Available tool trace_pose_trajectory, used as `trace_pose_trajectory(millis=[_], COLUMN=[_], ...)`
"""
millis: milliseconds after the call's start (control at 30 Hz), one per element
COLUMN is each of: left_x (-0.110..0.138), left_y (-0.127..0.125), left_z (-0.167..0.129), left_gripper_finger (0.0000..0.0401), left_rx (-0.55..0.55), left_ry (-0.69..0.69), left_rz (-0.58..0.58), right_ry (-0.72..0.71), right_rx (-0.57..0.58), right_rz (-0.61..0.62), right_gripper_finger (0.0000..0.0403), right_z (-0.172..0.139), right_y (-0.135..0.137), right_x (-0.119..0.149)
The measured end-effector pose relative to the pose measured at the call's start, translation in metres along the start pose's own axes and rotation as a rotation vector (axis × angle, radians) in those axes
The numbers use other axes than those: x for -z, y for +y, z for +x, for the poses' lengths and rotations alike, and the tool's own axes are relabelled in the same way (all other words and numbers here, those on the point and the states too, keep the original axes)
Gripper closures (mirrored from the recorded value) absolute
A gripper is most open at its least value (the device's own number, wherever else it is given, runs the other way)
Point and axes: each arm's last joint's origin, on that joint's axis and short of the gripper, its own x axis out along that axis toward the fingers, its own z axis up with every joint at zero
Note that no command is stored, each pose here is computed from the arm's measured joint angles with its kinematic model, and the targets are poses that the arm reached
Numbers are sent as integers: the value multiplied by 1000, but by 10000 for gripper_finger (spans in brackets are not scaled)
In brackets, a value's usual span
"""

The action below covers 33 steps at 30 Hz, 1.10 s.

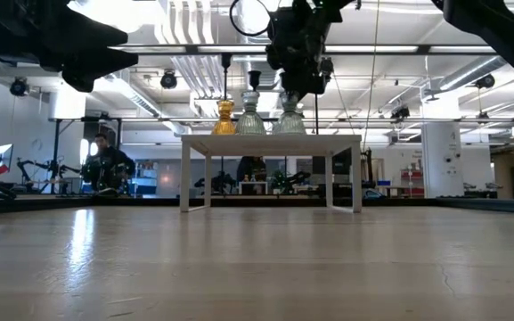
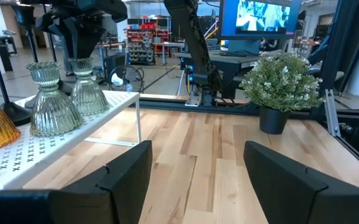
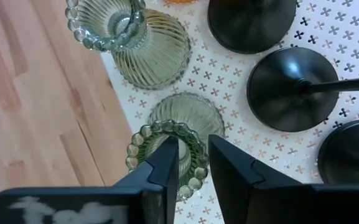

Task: Pick & Place candle stick holders
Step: Put the green glass candle holder on the shelf

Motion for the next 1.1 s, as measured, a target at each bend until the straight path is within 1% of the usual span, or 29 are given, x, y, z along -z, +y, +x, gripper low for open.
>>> trace_pose_trajectory(millis=[333,500,1100], left_x=[0,0,0], left_y=[0,0,0], left_z=[0,0,0], left_gripper_finger=[142,142,142], left_rx=[0,0,0], left_ry=[2,3,4], left_rz=[2,2,3], right_ry=[-29,-28,-7], right_rx=[5,39,48], right_rz=[3,8,13], right_gripper_finger=[274,250,195], right_z=[0,0,-1], right_y=[-2,-4,-4], right_x=[-3,-3,-1])
